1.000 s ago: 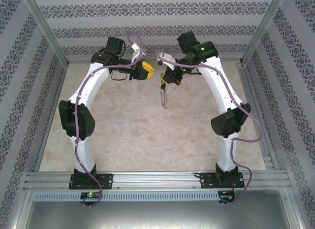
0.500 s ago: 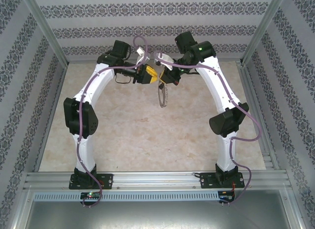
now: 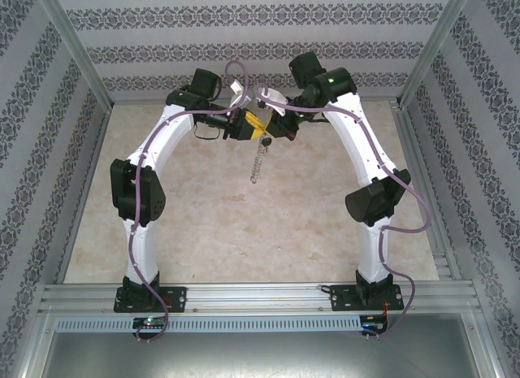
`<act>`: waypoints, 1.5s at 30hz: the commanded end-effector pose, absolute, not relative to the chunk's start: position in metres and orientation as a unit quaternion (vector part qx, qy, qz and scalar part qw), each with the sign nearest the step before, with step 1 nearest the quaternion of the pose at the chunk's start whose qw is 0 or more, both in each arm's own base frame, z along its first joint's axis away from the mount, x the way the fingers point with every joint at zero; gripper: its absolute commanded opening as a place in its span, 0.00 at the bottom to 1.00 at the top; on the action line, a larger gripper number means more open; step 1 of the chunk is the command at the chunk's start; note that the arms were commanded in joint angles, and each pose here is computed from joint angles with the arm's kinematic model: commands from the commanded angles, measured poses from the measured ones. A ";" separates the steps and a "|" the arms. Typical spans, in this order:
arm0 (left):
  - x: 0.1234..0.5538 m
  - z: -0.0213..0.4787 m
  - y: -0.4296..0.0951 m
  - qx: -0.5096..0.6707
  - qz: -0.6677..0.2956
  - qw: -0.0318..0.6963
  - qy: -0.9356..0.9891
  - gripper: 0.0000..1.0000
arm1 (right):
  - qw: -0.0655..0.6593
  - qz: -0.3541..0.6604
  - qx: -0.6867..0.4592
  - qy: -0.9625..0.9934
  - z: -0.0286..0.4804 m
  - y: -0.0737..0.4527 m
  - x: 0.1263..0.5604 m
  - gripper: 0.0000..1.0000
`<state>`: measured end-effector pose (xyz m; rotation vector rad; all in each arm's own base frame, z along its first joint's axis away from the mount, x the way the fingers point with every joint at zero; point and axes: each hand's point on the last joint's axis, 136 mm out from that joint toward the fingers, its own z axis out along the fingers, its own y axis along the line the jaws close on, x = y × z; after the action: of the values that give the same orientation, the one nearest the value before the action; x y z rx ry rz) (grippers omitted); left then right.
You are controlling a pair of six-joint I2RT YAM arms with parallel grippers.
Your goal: Put the keys on the keyring
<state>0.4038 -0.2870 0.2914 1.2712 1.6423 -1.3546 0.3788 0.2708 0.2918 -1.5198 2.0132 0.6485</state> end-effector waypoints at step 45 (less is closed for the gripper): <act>0.397 0.319 -0.293 0.506 -0.525 0.350 0.588 0.00 | 0.470 0.357 -0.340 0.733 0.337 0.237 0.384 0.42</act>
<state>0.4012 -0.2879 0.2986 1.2784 1.6096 -1.3719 0.3688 0.2248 0.3223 -0.9596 1.8923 0.7922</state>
